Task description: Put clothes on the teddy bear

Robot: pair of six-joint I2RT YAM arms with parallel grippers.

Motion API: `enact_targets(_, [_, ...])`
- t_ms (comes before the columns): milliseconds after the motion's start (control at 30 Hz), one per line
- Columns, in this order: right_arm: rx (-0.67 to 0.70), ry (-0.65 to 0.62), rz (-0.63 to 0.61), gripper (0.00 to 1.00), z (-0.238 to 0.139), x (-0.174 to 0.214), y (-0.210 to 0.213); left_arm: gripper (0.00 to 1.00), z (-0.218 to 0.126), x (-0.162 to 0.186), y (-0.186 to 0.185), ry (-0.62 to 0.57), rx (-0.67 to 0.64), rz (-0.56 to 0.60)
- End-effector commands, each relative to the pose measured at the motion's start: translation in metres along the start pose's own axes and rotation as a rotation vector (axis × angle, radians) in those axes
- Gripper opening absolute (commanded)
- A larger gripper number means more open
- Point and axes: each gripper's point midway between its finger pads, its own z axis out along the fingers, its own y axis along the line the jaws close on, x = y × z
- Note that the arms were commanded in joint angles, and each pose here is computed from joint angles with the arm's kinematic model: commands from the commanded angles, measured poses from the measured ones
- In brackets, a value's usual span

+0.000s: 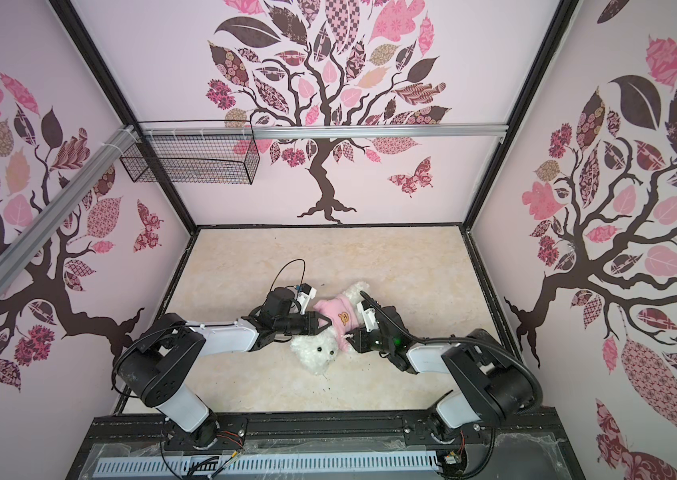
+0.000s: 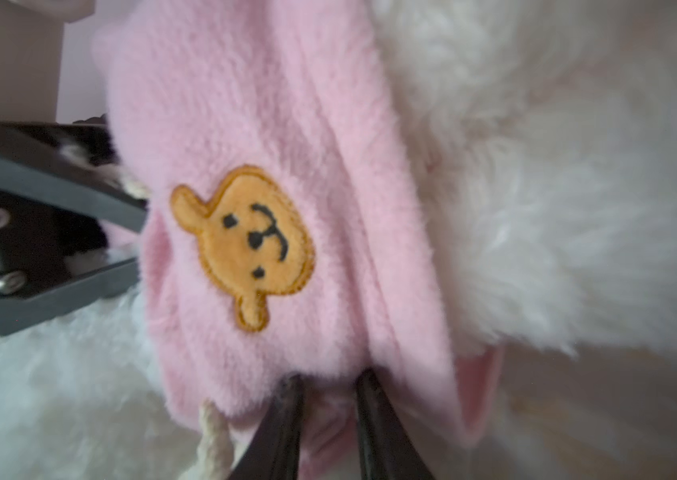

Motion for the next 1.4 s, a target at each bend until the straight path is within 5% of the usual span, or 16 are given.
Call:
enact_targets(0, [0.027, -0.127, -0.189, 0.39, -0.030, -0.035, 0.018, 0.24, -0.013, -0.010, -0.004, 0.055, -0.105, 0.154])
enact_targets(233, [0.039, -0.457, -0.424, 0.58, -0.096, -0.106, 0.063, 0.12, -0.062, 0.007, -0.025, 0.247, -0.138, 0.480])
enact_targets(467, [0.030, -0.460, -0.464, 0.66, -0.105, -0.122, 0.079, 0.13, -0.112, 0.044, -0.056, 0.403, 0.078, 0.854])
enact_targets(600, [0.004, -0.338, -0.329, 0.68, -0.080, -0.096, 0.063, 0.18, -0.109, 0.040, -0.063, 0.465, 0.191, 0.833])
enact_targets(800, [-0.032, -0.143, -0.132, 0.60, -0.043, -0.024, 0.027, 0.37, -0.081, 0.029, -0.045, 0.552, 0.180, 0.822])
enact_targets(1067, [0.001, -0.041, 0.027, 0.40, -0.030, 0.023, -0.002, 0.75, -0.074, -0.063, 0.009, 0.335, -0.325, 0.708])
enact_targets(1133, [-0.019, -0.026, 0.055, 0.38, -0.028, 0.027, 0.001, 0.77, -0.087, -0.074, 0.014, 0.270, -0.437, 0.678])
enact_targets(1233, [-0.061, -0.024, 0.089, 0.36, -0.025, 0.028, 0.010, 0.76, -0.098, -0.062, -0.002, 0.194, -0.519, 0.681])
enact_targets(1367, [-0.129, -0.027, 0.114, 0.37, -0.024, 0.026, 0.025, 0.75, -0.087, -0.010, -0.049, 0.096, -0.445, 0.796])
